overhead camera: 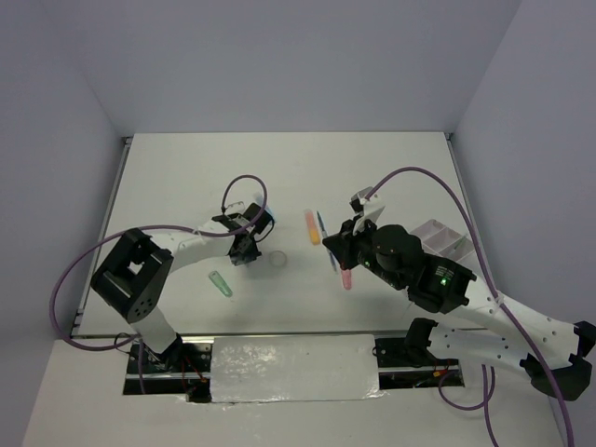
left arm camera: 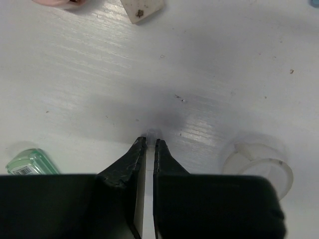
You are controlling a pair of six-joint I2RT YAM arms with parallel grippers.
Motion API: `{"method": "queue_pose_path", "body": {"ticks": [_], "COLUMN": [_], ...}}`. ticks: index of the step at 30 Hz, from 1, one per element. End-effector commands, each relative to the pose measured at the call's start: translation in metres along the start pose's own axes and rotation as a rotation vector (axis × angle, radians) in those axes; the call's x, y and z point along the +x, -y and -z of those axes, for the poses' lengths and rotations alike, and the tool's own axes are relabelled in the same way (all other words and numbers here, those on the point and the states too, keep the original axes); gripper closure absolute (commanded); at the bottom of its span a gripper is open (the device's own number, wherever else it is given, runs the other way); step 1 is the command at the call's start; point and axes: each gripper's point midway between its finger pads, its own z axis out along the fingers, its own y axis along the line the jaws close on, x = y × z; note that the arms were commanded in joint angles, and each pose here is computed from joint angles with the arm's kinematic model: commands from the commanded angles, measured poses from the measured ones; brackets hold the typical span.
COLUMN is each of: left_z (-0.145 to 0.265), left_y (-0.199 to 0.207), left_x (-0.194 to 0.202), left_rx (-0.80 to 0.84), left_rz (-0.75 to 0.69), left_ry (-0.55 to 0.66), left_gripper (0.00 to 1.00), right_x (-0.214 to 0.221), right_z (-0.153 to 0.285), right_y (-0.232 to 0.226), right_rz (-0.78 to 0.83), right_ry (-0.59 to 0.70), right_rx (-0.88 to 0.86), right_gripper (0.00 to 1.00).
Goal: Sort the stationery into containers
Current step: Close the pen cap on the pen.
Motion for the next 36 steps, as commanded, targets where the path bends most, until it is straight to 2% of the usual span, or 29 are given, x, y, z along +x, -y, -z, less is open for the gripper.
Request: {"method": "queue_pose_path", "body": {"ticks": [1,6,12,18,24,30,32,33,36], "left_z": [-0.015,-0.004,0.044,0.138,0.266,0.385,0.397,0.418,0.433], "left_y": [-0.006,0.002,0.023,0.045,0.06,0.045,0.043,0.04,0.036], "left_x": [0.028,0.018,-0.022,-0.089,-0.141,-0.15,-0.147,-0.147,-0.14], "left_rx": [-0.002,0.044,0.183,0.409,0.739,1.08,1.133,1.204,1.281], "left_rz": [-0.014,-0.008,-0.007,-0.041,-0.076,-0.083,-0.088,-0.086,-0.094], "left_ry": [-0.095,-0.066,0.054,0.312,0.605,0.86,0.891,0.943,0.975], "left_gripper": [1.0,1.0,1.0,1.0,1.0,1.0,1.0,1.0,1.0], "right_x": [-0.007,-0.001,0.004,-0.022,-0.046,-0.06,-0.054,-0.053,-0.059], "right_z": [-0.002,-0.005,-0.01,0.006,0.018,0.023,0.017,0.016,0.021], "right_y": [-0.008,-0.008,-0.005,-0.026,-0.052,-0.073,-0.079,-0.083,-0.104], "right_rz": [-0.018,-0.017,-0.021,-0.043,-0.047,-0.093,-0.09,-0.095,-0.097], "right_ry": [0.032,0.027,0.029,0.135,0.204,0.284,0.266,0.262,0.288], "right_rx": [-0.034,-0.037,-0.02,-0.158,-0.301,-0.421,-0.442,-0.457,-0.58], "right_gripper": [1.0,1.0,1.0,1.0,1.0,1.0,1.0,1.0,1.0]}}
